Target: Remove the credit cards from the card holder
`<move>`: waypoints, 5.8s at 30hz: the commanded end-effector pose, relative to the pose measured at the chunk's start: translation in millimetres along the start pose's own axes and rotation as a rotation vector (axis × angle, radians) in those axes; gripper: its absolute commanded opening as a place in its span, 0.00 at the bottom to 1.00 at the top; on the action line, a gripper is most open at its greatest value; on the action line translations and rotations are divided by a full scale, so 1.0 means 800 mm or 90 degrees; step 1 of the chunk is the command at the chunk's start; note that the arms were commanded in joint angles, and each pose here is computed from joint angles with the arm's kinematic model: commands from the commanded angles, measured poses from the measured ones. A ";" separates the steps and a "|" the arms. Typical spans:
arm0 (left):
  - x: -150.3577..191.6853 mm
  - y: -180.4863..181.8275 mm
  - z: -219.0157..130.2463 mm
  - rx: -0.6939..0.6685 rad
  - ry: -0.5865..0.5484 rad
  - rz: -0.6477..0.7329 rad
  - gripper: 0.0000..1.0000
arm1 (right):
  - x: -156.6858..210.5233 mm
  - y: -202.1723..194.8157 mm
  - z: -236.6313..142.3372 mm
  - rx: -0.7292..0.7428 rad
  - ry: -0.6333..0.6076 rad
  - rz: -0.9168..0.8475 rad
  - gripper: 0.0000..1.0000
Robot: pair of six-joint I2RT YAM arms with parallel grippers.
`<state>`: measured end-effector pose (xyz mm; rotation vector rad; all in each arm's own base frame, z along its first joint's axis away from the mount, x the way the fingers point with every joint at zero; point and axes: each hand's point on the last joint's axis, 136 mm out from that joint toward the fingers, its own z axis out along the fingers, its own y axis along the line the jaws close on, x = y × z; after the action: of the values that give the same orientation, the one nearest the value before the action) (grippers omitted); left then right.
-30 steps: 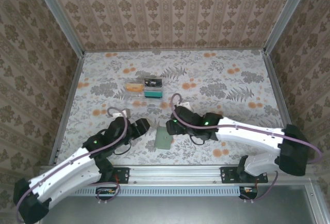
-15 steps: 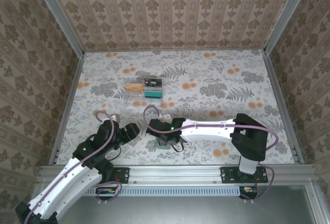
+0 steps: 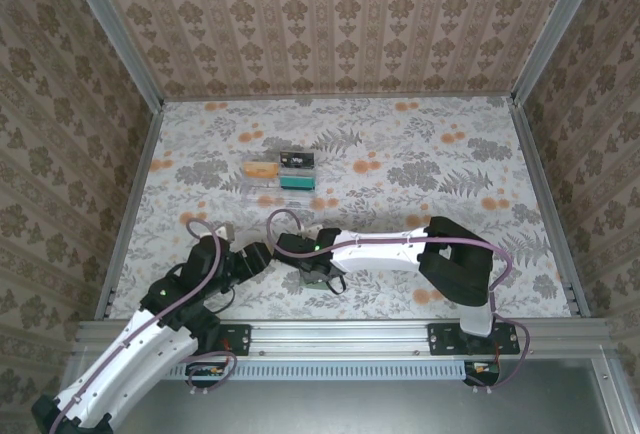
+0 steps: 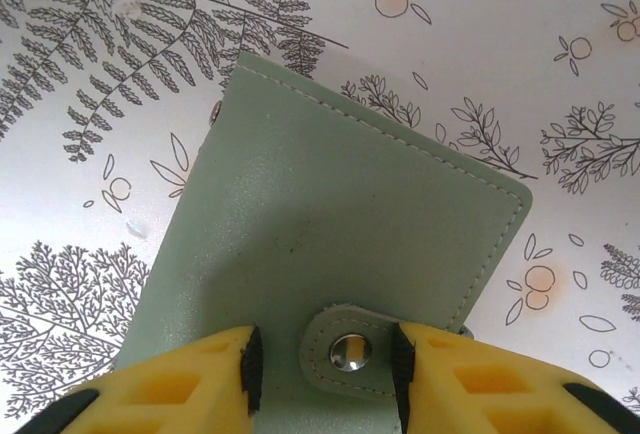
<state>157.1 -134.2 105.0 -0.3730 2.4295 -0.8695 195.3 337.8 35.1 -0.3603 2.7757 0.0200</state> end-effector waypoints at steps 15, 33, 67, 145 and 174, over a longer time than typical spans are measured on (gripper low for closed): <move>0.016 -0.014 0.023 0.036 0.058 -0.023 0.67 | -0.029 -0.007 -0.045 -0.039 -0.066 -0.001 0.00; 0.045 -0.050 0.076 0.022 0.155 0.089 0.60 | -0.045 0.000 -0.054 -0.137 -0.103 0.010 0.00; 0.106 0.029 0.131 -0.171 0.271 0.097 0.65 | -0.046 -0.010 -0.076 -0.236 -0.145 0.078 0.00; -0.029 -0.045 0.056 -0.015 0.101 -0.039 0.79 | -0.031 -0.079 -0.039 -0.024 -0.064 0.062 0.51; -0.033 -0.046 0.046 -0.009 0.095 -0.031 0.80 | -0.066 -0.045 -0.105 -0.126 -0.100 0.086 0.00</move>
<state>202.3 -171.9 109.8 -0.4047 2.5841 -0.9368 221.0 288.7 100.9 -0.1477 2.6978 0.2084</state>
